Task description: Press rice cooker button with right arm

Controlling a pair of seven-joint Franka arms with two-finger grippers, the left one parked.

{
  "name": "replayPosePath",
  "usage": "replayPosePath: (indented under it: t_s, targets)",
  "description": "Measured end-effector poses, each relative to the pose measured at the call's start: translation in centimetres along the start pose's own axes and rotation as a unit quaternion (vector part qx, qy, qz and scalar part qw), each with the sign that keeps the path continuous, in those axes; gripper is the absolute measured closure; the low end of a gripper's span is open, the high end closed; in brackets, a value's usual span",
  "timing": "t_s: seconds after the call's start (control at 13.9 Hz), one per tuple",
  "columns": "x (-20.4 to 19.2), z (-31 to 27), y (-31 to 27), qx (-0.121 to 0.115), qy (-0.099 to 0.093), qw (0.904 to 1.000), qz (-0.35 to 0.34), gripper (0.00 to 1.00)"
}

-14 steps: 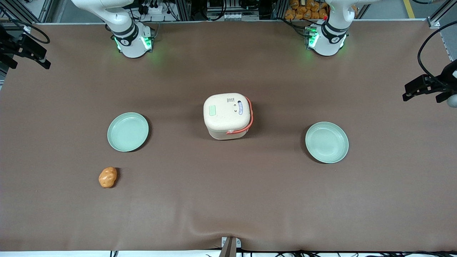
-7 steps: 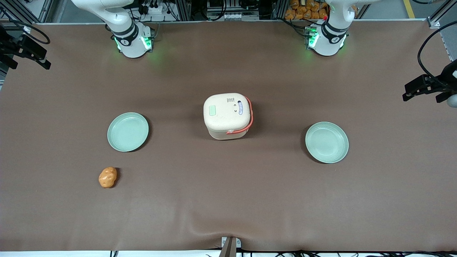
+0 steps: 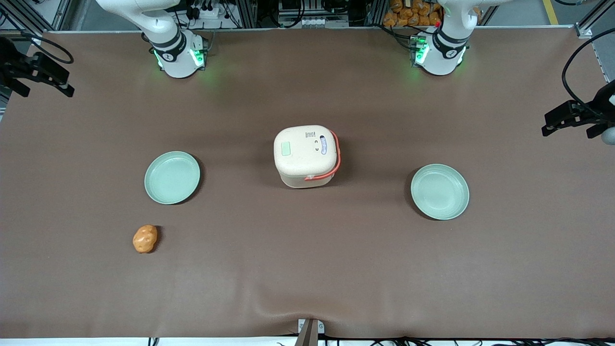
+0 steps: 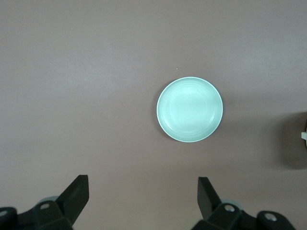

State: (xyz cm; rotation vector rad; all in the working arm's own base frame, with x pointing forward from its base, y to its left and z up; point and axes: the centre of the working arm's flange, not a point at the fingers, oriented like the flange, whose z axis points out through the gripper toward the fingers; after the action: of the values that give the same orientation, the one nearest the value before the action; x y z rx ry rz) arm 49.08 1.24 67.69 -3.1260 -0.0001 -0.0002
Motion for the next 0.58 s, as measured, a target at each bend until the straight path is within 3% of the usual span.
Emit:
replayPosePath:
  t_s: [0.29,0.58]
  targets:
    - [0.2,0.5,-3.4,0.001,-0.003,0.9994,-0.033,0.0]
    - [0.9,1.5,-8.4,0.016,0.003,0.9993,-0.034,0.0]
